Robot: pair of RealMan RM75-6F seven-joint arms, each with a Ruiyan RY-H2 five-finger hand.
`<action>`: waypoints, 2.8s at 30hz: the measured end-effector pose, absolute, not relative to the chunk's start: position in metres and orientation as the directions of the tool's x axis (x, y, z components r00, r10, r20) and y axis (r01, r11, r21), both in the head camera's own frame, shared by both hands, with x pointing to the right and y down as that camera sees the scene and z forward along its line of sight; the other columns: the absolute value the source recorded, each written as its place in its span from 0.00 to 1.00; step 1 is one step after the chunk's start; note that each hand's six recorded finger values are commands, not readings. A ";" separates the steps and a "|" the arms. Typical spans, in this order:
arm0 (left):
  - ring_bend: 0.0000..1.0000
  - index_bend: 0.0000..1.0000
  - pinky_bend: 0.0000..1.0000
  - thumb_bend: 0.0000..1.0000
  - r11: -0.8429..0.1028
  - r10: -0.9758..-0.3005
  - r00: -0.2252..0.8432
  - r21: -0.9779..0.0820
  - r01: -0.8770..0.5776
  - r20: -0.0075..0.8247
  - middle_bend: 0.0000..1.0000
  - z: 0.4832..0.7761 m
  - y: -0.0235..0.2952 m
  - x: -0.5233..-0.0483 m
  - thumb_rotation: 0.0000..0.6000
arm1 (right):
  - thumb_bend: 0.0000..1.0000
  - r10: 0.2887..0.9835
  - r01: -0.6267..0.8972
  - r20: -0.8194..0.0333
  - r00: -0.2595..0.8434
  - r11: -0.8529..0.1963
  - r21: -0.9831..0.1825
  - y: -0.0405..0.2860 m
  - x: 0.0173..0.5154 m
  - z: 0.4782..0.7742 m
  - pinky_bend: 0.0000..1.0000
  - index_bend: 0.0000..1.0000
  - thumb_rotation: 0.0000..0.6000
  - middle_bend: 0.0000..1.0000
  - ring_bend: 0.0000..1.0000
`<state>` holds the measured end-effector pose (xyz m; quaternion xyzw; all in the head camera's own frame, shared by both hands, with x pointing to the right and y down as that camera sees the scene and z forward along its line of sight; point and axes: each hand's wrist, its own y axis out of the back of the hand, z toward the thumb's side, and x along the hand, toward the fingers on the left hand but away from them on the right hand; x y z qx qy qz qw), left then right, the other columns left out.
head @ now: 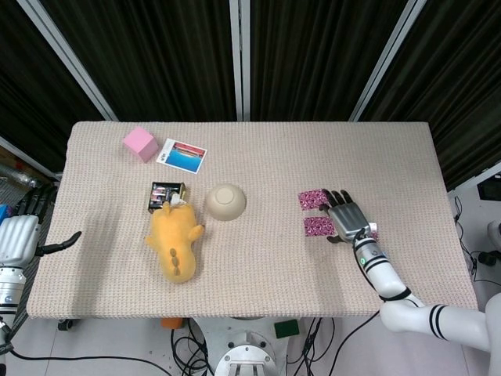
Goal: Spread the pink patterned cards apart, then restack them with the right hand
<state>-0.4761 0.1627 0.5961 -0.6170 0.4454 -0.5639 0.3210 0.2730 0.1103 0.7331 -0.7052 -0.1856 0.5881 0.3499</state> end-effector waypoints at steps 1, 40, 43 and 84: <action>0.00 0.03 0.14 0.13 -0.397 -0.912 -0.033 -0.898 -0.187 0.410 0.04 0.596 0.163 -0.476 0.46 | 0.36 0.672 -0.151 -0.701 0.240 -0.687 -0.711 0.111 0.272 0.734 0.00 0.33 1.00 0.00 0.00; 0.00 0.03 0.14 0.13 -0.397 -0.912 -0.035 -0.900 -0.182 0.409 0.04 0.594 0.162 -0.476 0.46 | 0.58 0.672 -0.129 -0.707 0.221 -0.698 -0.704 0.110 0.275 0.740 0.00 0.44 1.00 0.00 0.00; 0.00 0.03 0.14 0.13 -0.397 -0.912 -0.033 -0.900 -0.182 0.409 0.04 0.594 0.162 -0.476 0.46 | 0.58 0.679 -0.118 -0.700 0.221 -0.694 -0.710 0.109 0.277 0.735 0.00 0.44 1.00 0.00 0.00; 0.00 0.03 0.14 0.13 -0.409 -0.908 -0.020 -0.897 -0.167 0.418 0.04 0.595 0.162 -0.467 0.46 | 0.52 0.657 -0.167 -0.752 0.064 -0.735 -0.657 0.124 0.370 0.720 0.00 0.38 1.00 0.00 0.00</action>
